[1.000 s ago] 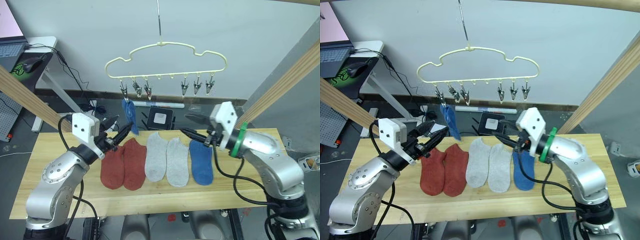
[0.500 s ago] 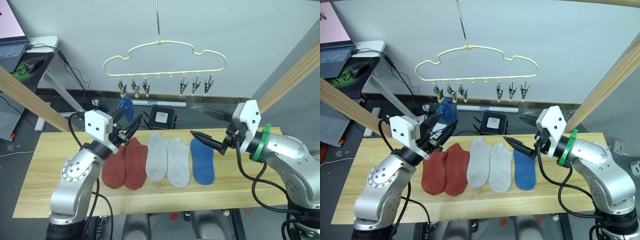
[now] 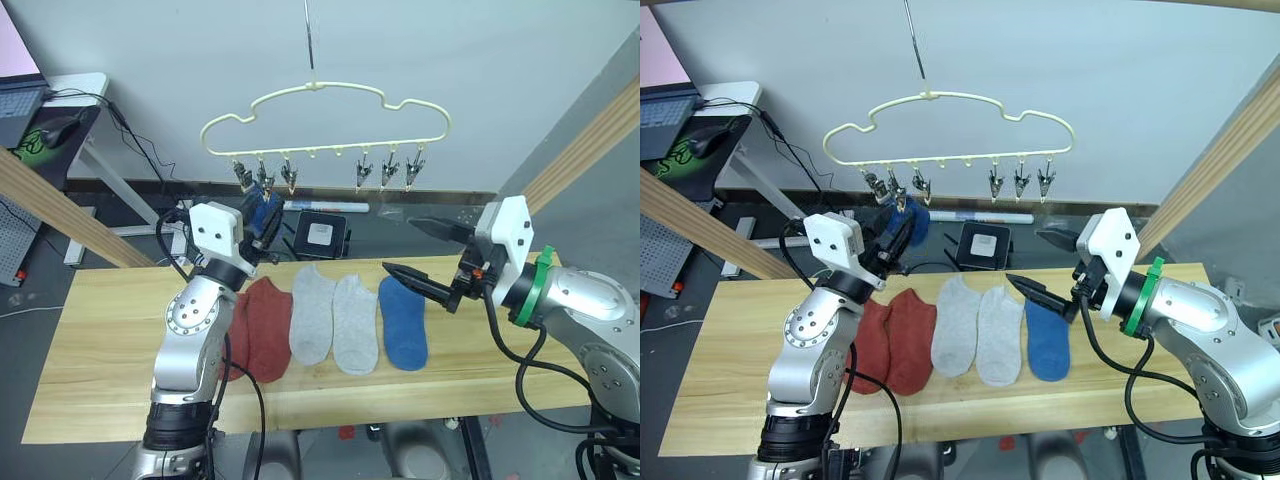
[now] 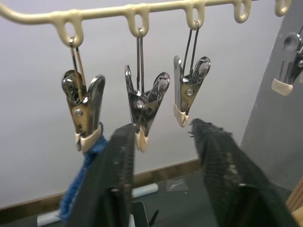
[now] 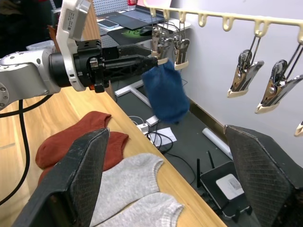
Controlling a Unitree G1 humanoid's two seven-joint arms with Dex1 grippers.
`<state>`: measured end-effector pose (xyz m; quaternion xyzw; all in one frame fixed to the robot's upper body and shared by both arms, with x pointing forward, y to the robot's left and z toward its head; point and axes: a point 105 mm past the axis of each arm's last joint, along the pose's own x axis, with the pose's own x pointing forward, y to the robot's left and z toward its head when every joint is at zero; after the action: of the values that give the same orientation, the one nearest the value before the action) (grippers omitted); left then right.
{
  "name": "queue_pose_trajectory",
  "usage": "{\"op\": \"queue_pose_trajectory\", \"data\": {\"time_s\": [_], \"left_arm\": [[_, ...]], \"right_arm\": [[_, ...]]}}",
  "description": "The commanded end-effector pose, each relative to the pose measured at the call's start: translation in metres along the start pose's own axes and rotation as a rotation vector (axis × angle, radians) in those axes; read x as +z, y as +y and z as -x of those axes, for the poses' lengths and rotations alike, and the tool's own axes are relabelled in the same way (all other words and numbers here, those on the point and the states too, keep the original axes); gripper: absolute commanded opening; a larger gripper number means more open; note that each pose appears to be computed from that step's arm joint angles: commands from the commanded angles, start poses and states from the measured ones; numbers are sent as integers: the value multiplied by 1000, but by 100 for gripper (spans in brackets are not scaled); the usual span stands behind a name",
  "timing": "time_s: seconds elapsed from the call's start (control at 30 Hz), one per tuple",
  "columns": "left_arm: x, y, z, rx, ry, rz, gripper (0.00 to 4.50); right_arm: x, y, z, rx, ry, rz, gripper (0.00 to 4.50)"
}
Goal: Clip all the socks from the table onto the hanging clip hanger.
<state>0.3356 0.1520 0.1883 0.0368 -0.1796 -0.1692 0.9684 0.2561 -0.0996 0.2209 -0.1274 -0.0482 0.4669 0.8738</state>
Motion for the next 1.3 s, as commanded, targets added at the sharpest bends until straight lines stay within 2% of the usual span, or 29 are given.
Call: {"op": "queue_pose_trajectory", "data": {"time_s": [0.03, 1.3], "left_arm": [[9, 0, -4, 17, -53, -22, 182], [27, 9, -20, 60, -128, -13, 182]], "right_arm": [[13, 4, 4, 4, -34, 46, 407], [10, 3, 2, -7, -28, 48, 407]]}}
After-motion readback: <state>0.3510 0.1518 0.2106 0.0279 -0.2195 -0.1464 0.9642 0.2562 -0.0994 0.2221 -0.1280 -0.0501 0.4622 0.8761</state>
